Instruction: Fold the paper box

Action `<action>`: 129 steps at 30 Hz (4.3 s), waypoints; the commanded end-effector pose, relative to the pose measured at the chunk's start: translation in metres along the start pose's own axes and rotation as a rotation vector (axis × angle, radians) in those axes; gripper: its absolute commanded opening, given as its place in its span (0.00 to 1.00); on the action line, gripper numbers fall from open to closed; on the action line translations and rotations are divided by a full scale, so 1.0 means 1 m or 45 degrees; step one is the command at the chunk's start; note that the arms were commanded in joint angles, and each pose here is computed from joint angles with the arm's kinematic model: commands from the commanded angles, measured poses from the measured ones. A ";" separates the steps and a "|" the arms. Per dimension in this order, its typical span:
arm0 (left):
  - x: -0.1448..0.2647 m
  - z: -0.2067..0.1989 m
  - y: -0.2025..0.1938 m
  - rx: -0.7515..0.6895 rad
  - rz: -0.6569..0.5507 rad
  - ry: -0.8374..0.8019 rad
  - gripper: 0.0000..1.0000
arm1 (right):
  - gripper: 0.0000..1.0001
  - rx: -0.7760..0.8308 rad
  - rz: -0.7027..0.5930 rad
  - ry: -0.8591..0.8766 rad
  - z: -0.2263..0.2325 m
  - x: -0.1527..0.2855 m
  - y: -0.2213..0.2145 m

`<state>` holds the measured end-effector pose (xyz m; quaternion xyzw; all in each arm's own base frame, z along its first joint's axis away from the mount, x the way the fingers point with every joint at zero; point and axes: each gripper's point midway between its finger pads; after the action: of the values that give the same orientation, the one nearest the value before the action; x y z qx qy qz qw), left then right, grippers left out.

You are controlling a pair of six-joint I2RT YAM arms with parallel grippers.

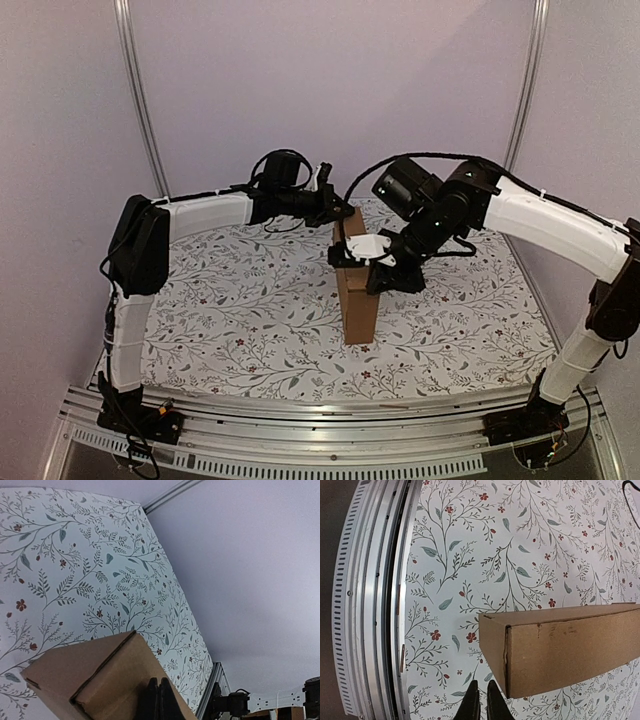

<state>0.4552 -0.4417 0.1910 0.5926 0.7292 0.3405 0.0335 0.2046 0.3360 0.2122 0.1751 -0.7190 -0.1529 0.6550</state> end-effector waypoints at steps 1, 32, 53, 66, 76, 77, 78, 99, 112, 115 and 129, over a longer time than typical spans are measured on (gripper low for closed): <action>-0.014 0.052 -0.055 0.146 0.177 0.180 0.01 | 0.06 -0.026 -0.124 -0.054 -0.021 0.014 0.028; 0.041 -0.076 0.042 -0.128 -0.092 -0.070 0.02 | 0.16 -0.112 -0.308 -0.230 -0.065 0.073 0.039; 0.158 -0.041 -0.036 -0.216 -0.204 0.391 0.09 | 0.00 -0.849 -0.995 -0.090 -0.271 0.052 0.068; 0.176 -0.042 -0.054 -0.215 -0.174 0.459 0.08 | 0.00 -1.139 -0.668 0.143 -0.274 -0.095 -0.010; 0.174 -0.035 -0.064 -0.193 -0.158 0.472 0.08 | 0.00 -0.956 -0.910 0.019 -0.280 0.011 0.031; 0.175 -0.036 -0.066 -0.192 -0.158 0.470 0.08 | 0.00 -0.938 -0.945 0.034 -0.278 0.021 0.038; 0.175 -0.036 -0.067 -0.192 -0.156 0.470 0.08 | 0.00 -0.928 -0.979 0.051 -0.276 0.031 0.045; 0.174 -0.033 -0.078 -0.188 -0.124 0.510 0.07 | 0.00 -1.156 -0.543 0.170 -0.247 -0.091 -0.011; 0.161 -0.033 -0.085 -0.195 -0.111 0.501 0.11 | 0.39 -0.905 -0.881 -0.037 -0.201 0.093 0.025; 0.153 -0.044 -0.085 -0.228 -0.098 0.473 0.15 | 0.48 -0.893 -0.811 -0.086 -0.181 0.086 0.004; 0.079 -0.055 -0.101 -0.292 0.123 0.669 0.70 | 0.57 -0.950 -0.444 -0.056 -0.119 0.032 -0.075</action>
<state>0.3308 -0.3950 0.2406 0.4894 0.6764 0.5475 -0.0574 0.3322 0.2718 0.2169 0.0517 -0.5562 -0.5296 0.6383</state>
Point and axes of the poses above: each gripper's point midway between its finger pads, its own x axis back along the fingers, its own z axis along the line the jaws close on, y = z × x, and after that the axes turned 2 degrees about -x, right-handed
